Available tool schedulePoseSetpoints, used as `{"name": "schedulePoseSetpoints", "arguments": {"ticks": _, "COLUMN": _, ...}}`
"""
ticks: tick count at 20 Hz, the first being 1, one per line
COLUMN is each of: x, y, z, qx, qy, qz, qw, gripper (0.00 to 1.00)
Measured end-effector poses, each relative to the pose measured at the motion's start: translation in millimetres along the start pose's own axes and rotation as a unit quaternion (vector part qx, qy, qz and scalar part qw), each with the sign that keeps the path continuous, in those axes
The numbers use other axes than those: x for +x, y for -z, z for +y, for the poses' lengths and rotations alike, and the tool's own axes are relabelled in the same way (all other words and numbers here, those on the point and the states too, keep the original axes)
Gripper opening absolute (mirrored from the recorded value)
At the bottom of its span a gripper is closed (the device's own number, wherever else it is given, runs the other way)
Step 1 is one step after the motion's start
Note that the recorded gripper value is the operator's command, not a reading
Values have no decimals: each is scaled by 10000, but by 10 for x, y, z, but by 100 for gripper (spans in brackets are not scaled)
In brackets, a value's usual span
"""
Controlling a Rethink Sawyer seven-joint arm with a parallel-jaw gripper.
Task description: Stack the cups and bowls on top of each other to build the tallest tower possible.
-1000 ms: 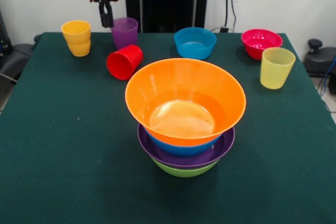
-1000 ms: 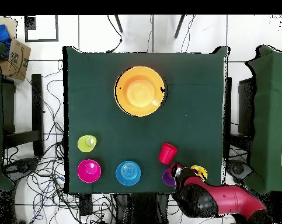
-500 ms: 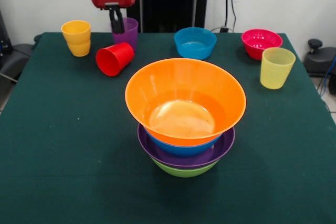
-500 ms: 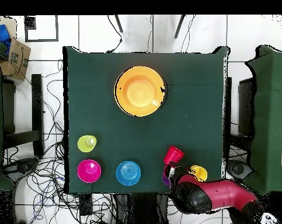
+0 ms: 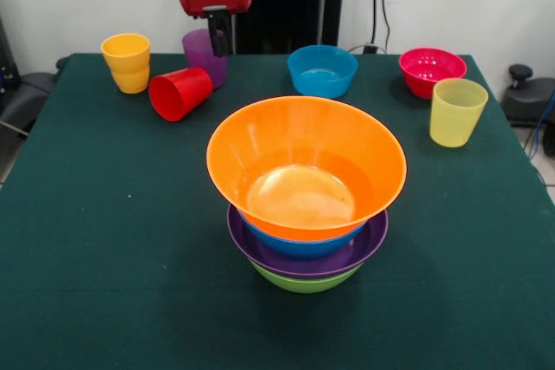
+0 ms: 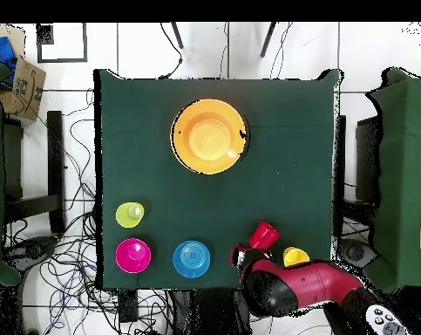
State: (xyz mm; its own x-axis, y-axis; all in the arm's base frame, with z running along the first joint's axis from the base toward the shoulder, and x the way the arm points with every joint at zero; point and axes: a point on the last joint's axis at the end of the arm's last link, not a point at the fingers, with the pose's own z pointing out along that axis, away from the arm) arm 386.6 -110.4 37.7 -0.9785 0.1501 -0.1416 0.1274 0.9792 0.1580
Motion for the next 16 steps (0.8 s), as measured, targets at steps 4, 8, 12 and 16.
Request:
{"name": "schedulePoseSetpoints", "arguments": {"ticks": 4, "x": 168, "y": 210, "z": -38, "qx": 83, "qy": -57, "qz": 34, "qw": 9999, "gripper": 0}}
{"name": "schedulePoseSetpoints", "arguments": {"ticks": 8, "x": 318, "y": 362, "z": -130, "qx": 162, "qy": -184, "qz": 58, "qw": 9997, "gripper": 0}}
{"name": "schedulePoseSetpoints", "arguments": {"ticks": 12, "x": 406, "y": 453, "z": -223, "qx": 189, "qy": -327, "qz": 48, "qw": 9993, "gripper": 0}}
{"name": "schedulePoseSetpoints", "arguments": {"ticks": 16, "x": 473, "y": 565, "z": -335, "qx": 196, "qy": -515, "qz": -12, "qw": 9985, "gripper": 0}}
